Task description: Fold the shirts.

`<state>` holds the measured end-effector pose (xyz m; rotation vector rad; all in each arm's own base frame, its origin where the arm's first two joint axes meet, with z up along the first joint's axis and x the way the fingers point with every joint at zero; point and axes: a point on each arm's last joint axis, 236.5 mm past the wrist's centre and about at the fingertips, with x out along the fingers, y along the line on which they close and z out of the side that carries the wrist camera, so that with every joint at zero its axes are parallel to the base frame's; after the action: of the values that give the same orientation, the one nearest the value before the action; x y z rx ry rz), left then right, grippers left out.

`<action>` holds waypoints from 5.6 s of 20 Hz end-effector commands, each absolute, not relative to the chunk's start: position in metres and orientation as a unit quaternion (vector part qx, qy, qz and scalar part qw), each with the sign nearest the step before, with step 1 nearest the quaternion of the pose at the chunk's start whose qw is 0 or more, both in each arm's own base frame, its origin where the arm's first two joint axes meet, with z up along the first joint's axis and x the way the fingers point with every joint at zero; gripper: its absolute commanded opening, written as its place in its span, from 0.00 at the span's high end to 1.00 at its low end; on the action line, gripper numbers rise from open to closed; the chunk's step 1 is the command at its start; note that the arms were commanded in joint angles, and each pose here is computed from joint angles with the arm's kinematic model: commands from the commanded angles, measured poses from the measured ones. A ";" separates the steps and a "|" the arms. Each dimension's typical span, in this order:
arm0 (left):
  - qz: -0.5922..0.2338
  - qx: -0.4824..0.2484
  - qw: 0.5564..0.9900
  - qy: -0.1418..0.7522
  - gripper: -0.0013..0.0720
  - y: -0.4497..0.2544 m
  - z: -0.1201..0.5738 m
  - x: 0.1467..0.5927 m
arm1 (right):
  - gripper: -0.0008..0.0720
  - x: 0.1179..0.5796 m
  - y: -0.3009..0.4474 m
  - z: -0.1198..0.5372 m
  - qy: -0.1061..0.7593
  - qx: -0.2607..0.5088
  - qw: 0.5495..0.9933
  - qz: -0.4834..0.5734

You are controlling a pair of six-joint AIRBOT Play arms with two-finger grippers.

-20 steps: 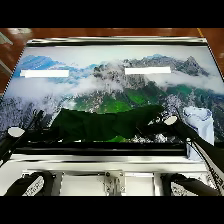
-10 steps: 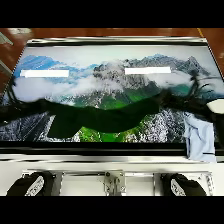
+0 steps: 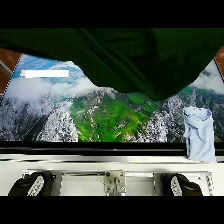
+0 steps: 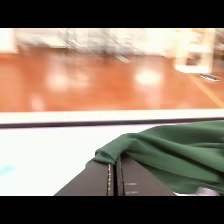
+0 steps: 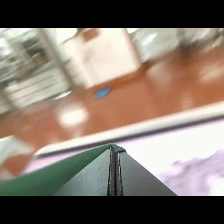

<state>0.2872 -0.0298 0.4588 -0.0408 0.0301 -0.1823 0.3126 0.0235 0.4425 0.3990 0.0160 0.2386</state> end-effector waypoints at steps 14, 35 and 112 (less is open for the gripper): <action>-0.002 -0.035 0.969 0.246 0.93 0.011 0.326 0.271 | 0.92 0.286 -0.022 0.377 0.167 0.086 0.982 -0.008; -0.115 -0.237 0.906 0.330 0.93 -0.064 0.095 0.286 | 0.92 0.469 -0.012 0.088 0.254 0.313 0.915 -0.031; -0.083 -0.067 0.925 0.364 0.93 -0.027 0.161 0.247 | 0.92 0.343 0.064 0.151 0.415 0.224 0.881 0.042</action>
<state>0.2384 -0.0207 0.1955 -0.0668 0.7142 -0.1486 0.2931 0.0661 0.1945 0.4154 0.8633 0.1239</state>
